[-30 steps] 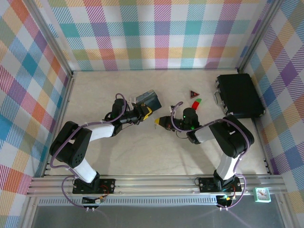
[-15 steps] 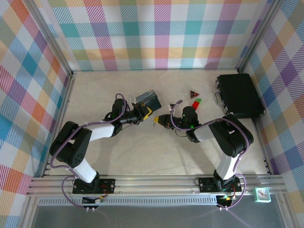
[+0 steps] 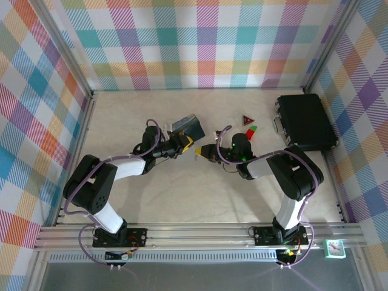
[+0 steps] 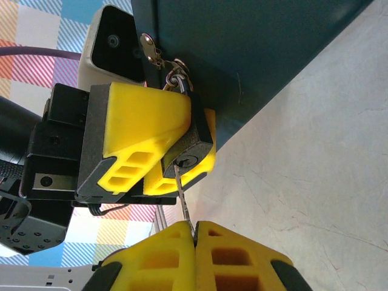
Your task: Unlock a padlock with a key
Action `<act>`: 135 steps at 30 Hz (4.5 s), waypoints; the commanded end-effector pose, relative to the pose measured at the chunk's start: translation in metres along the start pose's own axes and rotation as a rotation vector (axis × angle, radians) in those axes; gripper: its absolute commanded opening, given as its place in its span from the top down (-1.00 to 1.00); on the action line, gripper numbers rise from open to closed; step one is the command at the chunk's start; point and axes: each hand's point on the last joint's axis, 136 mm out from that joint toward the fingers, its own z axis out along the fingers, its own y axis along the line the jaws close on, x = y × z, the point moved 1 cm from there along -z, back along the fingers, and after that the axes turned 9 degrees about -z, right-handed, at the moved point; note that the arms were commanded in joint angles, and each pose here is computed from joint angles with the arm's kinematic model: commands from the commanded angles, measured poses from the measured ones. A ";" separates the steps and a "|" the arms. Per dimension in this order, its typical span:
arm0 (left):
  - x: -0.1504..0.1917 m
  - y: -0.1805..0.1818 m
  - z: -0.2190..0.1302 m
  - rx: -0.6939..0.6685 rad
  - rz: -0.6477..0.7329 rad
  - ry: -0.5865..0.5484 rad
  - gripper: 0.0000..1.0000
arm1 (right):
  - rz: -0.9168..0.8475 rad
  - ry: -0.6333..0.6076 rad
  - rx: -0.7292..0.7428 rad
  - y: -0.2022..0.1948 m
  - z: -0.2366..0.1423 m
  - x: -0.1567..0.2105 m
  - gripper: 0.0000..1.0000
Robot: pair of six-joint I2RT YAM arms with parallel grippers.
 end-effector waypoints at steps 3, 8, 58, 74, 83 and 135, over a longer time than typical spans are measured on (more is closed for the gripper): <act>0.006 -0.030 -0.004 0.112 0.050 0.010 1.00 | -0.026 -0.033 -0.011 0.012 0.007 -0.018 1.00; 0.007 -0.041 -0.002 0.176 0.000 0.003 1.00 | -0.017 -0.036 0.006 0.007 0.010 -0.020 1.00; 0.043 -0.044 0.008 0.132 -0.049 0.077 1.00 | 0.063 -0.165 0.106 -0.010 0.014 -0.053 1.00; 0.057 -0.058 0.011 0.205 -0.007 0.170 1.00 | 0.336 -0.217 0.136 -0.019 0.021 -0.061 1.00; 0.061 -0.051 0.014 0.215 0.081 0.181 1.00 | 0.573 -0.223 0.027 -0.015 0.022 -0.068 1.00; 0.019 0.058 0.022 -0.127 0.174 -0.045 1.00 | 0.216 0.181 0.456 -0.033 -0.052 -0.008 0.05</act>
